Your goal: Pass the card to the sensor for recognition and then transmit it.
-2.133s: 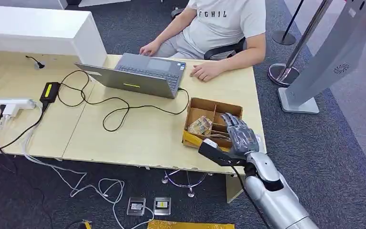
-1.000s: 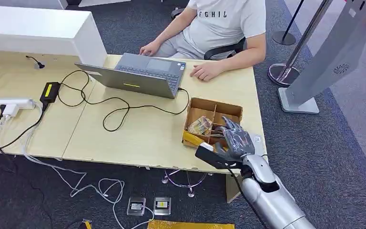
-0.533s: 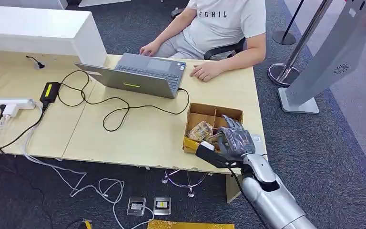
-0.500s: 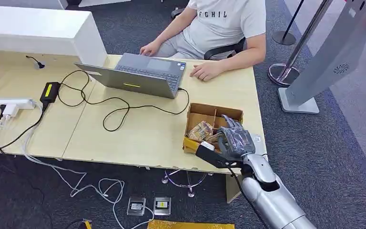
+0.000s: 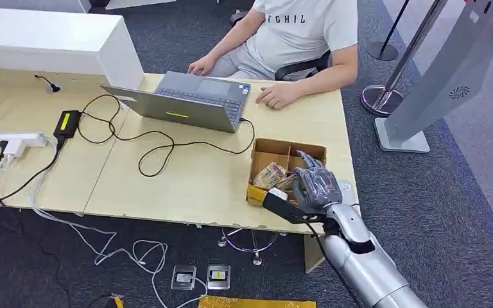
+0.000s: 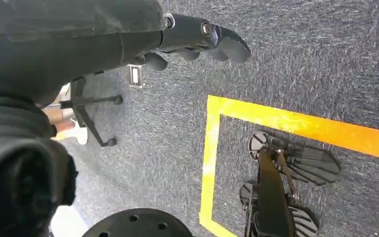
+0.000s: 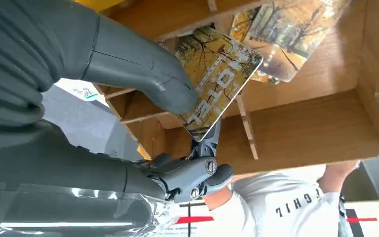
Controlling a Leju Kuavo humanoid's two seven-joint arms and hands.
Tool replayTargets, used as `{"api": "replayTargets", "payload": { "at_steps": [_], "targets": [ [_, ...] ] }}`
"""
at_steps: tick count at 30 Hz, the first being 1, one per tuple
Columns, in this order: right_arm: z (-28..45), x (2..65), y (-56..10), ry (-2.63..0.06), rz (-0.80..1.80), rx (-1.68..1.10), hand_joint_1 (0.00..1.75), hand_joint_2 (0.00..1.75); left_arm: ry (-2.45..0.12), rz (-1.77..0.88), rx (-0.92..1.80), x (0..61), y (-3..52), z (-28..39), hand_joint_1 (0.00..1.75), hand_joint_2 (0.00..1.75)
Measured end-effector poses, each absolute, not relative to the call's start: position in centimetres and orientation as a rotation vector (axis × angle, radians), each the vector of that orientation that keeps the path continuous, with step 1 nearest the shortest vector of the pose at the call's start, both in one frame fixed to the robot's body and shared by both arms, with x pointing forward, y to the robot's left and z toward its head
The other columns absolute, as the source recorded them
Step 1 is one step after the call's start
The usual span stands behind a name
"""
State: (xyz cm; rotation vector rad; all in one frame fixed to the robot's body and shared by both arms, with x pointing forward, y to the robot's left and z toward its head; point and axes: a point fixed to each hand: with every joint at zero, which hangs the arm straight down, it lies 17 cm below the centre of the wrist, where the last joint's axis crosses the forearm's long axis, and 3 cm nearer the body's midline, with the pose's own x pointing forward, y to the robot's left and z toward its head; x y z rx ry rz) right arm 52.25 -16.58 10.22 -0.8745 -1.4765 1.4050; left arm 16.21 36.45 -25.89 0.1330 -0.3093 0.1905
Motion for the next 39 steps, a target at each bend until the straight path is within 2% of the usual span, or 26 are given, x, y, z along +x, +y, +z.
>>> {"api": "replayTargets", "payload": {
  "at_steps": [11,19,39],
  "targets": [
    [22.5,55.7,-16.3,-1.690,1.301,-1.056,1.75,1.75,-0.317,0.190,0.137,16.2,36.5,-25.9,0.00,0.00],
    [28.0,55.8,-15.9,-1.815,1.238,-1.126,1.75,1.75,-0.324,0.187,0.136,16.3,36.3,-25.9,0.00,0.00],
    [29.9,57.3,-16.2,-1.861,1.167,-1.183,1.75,1.75,-0.329,0.166,0.122,16.7,35.1,-25.9,0.00,0.00]
  ]
}}
